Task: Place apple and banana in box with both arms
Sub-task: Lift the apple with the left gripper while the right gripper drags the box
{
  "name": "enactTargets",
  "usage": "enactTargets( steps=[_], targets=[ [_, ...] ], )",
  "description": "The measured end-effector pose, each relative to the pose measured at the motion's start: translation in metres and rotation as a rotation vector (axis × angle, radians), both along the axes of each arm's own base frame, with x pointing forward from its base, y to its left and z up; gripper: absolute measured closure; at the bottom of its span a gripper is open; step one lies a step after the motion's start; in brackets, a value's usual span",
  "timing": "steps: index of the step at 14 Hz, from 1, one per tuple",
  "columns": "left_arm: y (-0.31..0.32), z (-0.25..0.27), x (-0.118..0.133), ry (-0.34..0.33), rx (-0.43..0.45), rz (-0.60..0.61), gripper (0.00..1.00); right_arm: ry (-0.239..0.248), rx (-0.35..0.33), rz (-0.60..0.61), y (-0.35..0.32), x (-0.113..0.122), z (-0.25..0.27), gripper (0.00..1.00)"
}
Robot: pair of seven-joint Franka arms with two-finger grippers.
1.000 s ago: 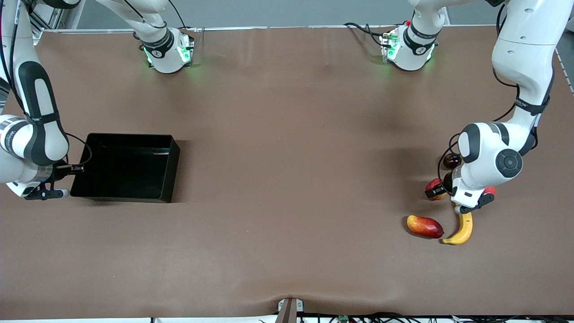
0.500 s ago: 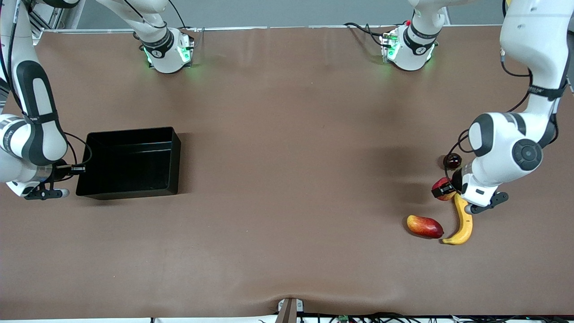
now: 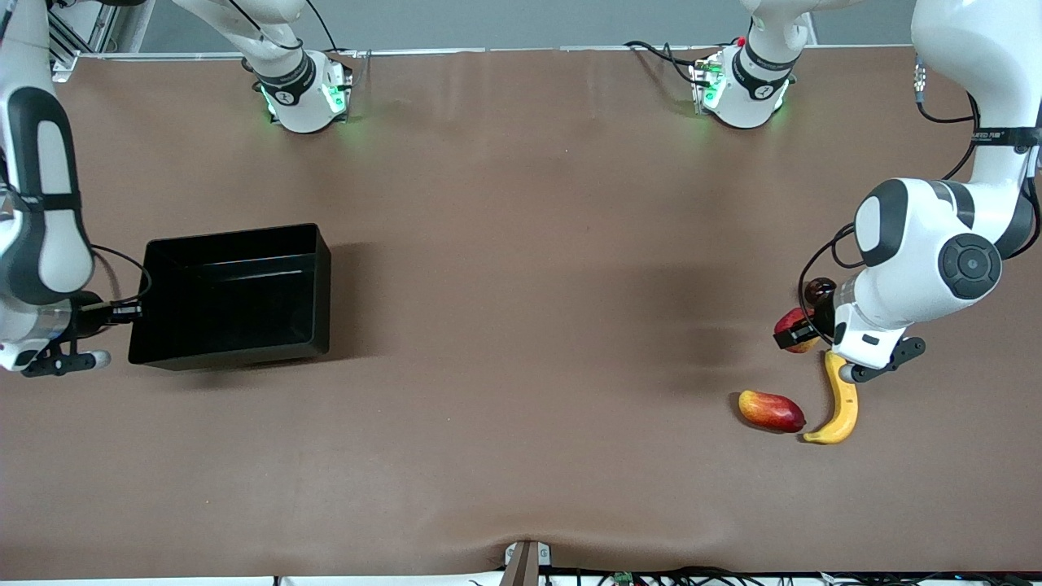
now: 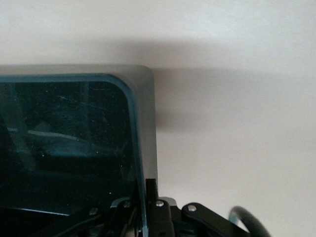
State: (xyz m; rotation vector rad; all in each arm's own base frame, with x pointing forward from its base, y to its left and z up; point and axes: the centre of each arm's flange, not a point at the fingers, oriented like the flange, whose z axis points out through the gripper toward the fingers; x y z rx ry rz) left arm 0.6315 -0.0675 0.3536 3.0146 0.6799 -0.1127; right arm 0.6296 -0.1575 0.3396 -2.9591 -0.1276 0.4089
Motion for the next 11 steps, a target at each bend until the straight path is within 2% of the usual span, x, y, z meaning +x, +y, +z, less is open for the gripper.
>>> enactTargets(
  steps=[3, 7, 9, 11],
  targets=[
    [-0.026, 0.022, 0.003, 0.003, -0.01, 0.032, 0.3, 0.033, -0.008, -0.021, 0.065, 0.009, 0.03, 0.94],
    [-0.047, 0.037, 0.004, 0.004, -0.019, 0.054, 0.3, 0.051, -0.044, -0.036, 0.217, 0.01, 0.047, 0.94],
    [-0.053, 0.038, 0.003, 0.004, -0.021, 0.062, 0.3, 0.035, -0.026, -0.055, 0.291, 0.004, 0.047, 0.94],
    [-0.054, 0.038, 0.003, 0.007, -0.021, 0.067, 0.3, -0.008, -0.023, -0.067, 0.355, -0.004, 0.043, 0.94]
  ],
)
